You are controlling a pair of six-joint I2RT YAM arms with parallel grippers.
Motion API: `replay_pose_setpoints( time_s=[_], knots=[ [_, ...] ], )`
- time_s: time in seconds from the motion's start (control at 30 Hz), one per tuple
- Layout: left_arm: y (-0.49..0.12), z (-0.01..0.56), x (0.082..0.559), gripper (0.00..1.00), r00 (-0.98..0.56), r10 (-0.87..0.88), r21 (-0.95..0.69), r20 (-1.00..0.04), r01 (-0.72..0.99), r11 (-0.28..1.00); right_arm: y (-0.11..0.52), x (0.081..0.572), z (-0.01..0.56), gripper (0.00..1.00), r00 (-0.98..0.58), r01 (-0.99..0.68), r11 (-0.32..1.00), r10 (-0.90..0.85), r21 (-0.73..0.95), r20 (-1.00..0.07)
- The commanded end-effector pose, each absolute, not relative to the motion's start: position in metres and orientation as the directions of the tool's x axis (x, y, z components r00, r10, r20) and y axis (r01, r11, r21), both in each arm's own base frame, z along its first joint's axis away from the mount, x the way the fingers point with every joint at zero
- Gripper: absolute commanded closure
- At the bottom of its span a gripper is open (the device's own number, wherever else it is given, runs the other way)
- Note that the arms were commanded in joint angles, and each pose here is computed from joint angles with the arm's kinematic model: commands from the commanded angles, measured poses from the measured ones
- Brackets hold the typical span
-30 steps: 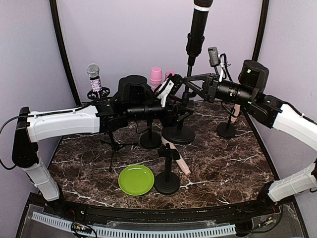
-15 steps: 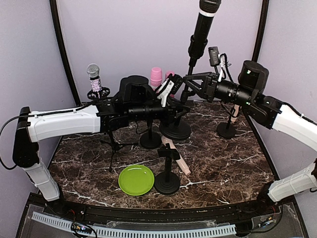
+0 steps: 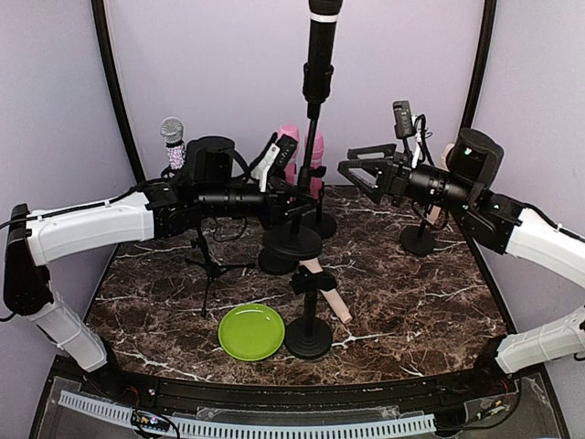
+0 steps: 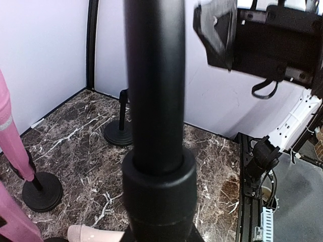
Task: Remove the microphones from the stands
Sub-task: Pass from the right arm to the left, then unscrew the knob on the stand of the microphone stand.
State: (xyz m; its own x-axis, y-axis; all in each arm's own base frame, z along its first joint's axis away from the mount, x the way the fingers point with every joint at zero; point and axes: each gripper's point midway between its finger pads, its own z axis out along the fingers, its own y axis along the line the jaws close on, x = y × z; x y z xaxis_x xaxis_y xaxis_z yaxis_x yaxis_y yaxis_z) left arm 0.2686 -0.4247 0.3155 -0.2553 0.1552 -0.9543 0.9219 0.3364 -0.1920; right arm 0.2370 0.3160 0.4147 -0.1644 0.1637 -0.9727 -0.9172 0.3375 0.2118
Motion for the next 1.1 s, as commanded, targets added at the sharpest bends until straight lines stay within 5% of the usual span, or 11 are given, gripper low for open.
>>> replay_pose_setpoints(
  time_s=[0.0,0.47,1.07],
  knots=[
    [-0.399,0.394,0.243,1.0,-0.18,0.001,-0.176,-0.984,0.96,0.216,0.327,0.212,0.415,0.23,-0.136,-0.971,0.176,0.157,0.164,-0.978],
    [-0.355,0.376,0.194,1.0,-0.177,0.047,-0.178,-0.983,0.984,-0.03,0.384,0.202,0.4,0.32,-0.149,-0.987,0.049,0.126,0.156,-0.981],
    [-0.333,0.35,0.196,1.0,-0.178,0.027,-0.178,-0.984,0.984,-0.015,0.437,0.2,0.371,0.56,-0.148,-0.984,0.091,0.073,0.155,-0.986]
  ],
)
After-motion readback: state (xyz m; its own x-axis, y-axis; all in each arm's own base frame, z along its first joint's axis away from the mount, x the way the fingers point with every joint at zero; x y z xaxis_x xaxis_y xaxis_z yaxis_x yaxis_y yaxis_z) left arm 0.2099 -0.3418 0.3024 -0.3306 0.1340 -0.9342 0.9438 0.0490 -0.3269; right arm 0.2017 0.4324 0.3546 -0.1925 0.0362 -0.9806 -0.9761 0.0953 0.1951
